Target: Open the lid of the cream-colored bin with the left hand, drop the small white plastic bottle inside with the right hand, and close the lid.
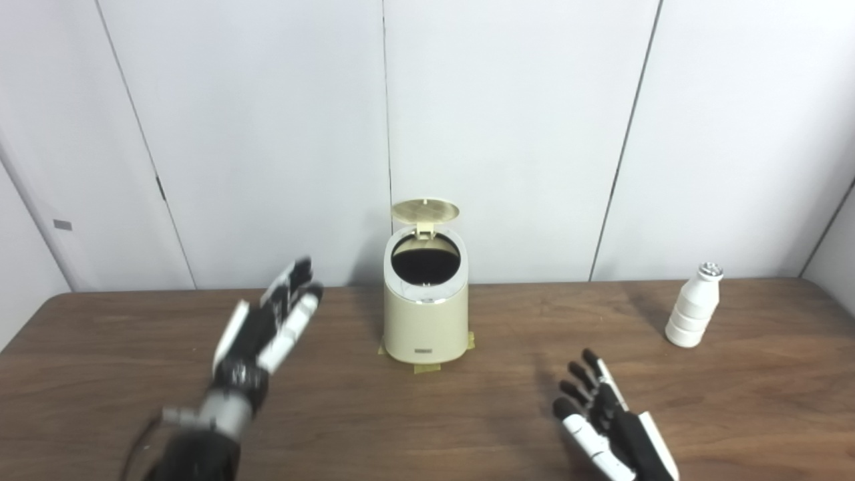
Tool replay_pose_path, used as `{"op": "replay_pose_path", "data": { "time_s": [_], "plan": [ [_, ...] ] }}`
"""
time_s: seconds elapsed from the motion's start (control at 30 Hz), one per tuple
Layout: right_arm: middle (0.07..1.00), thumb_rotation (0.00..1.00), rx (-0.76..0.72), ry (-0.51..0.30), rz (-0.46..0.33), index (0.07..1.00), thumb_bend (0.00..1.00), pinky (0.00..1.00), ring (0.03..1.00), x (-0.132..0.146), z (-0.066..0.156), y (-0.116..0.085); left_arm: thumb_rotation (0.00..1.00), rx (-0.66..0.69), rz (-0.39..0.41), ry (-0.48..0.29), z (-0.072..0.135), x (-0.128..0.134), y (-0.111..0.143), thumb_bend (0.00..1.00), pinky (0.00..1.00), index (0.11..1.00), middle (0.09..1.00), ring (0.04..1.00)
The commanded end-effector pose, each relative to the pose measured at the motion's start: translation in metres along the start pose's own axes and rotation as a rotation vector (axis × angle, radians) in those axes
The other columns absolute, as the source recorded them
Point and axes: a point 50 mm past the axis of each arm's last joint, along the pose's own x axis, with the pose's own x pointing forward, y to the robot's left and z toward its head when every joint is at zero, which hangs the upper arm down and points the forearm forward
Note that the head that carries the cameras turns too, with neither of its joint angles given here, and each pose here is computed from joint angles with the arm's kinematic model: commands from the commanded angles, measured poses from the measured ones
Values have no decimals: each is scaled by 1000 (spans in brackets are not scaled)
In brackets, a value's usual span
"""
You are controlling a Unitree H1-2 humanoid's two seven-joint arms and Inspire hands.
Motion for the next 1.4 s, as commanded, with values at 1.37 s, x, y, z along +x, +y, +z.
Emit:
{"op": "replay_pose_path", "data": {
  "time_s": [1.37],
  "plan": [
    [856, 181, -288, -35, -469, 878, 798, 559, 722, 44, 68, -152, 739, -182, 105, -28, -41, -69, -9, 519, 945, 1000, 984, 973]
  ]
}}
